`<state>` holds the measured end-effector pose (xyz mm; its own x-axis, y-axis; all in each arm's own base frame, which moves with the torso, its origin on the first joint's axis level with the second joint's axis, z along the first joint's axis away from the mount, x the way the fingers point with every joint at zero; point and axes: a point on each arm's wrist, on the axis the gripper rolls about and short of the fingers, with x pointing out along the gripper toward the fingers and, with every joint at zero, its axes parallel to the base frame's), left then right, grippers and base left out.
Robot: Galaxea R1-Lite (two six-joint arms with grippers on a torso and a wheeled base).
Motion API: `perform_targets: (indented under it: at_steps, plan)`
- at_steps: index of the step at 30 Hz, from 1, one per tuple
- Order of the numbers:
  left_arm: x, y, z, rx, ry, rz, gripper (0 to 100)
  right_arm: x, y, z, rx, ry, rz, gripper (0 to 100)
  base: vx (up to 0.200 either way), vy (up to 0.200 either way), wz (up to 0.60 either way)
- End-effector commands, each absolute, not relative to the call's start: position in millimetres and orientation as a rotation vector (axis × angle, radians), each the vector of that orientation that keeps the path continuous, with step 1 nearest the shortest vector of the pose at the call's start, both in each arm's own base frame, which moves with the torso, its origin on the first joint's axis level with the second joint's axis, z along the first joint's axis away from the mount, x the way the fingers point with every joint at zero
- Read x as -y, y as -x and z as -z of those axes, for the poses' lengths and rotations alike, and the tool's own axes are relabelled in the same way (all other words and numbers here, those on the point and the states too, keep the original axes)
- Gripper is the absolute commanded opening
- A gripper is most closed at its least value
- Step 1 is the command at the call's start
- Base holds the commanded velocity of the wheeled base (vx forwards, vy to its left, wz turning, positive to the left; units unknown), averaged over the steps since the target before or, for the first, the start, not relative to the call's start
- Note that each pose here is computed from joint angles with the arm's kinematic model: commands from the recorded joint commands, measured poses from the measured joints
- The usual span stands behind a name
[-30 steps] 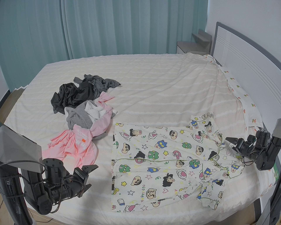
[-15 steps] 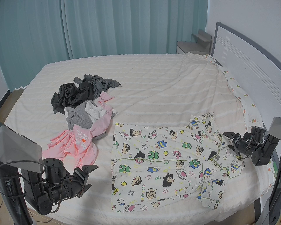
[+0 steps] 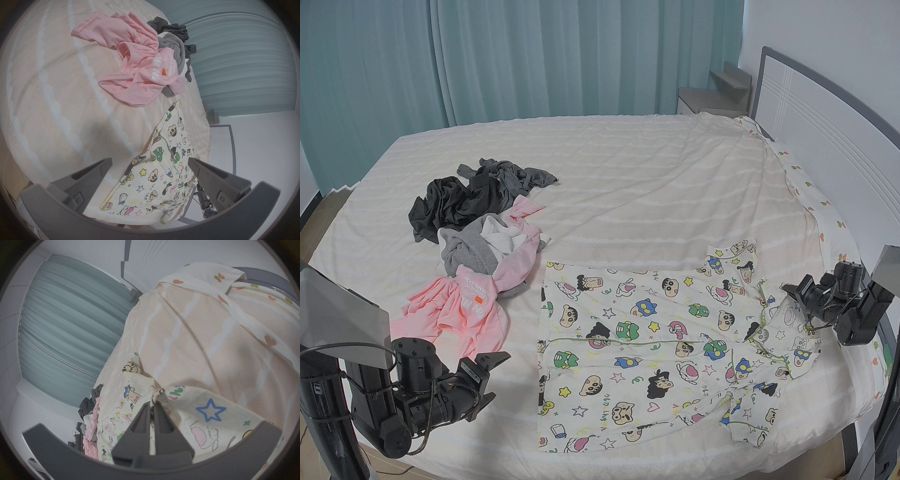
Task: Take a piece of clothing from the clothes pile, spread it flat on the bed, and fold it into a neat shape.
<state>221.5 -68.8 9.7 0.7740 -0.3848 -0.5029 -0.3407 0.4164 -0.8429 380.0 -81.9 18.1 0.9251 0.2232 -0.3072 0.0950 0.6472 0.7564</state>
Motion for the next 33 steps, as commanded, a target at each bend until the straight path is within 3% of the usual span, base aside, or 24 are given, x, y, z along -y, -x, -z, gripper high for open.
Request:
perform_targets:
  at_steps: [1,12,33]
  plan:
    - [69,-222,-11,-0.714,1.174,0.042,100,81,-384,-31,-0.353,-0.852,-0.075,0,0.0,0.0,0.0]
    - [69,-222,-11,-0.714,1.174,0.042,100,83,-404,-41,-0.266,-0.818,-0.036,0,0.0,0.0,0.0]
    - [69,-222,-11,-0.714,1.174,0.042,100,97,-435,-51,-0.246,-0.814,0.032,0,0.0,0.0,0.0]
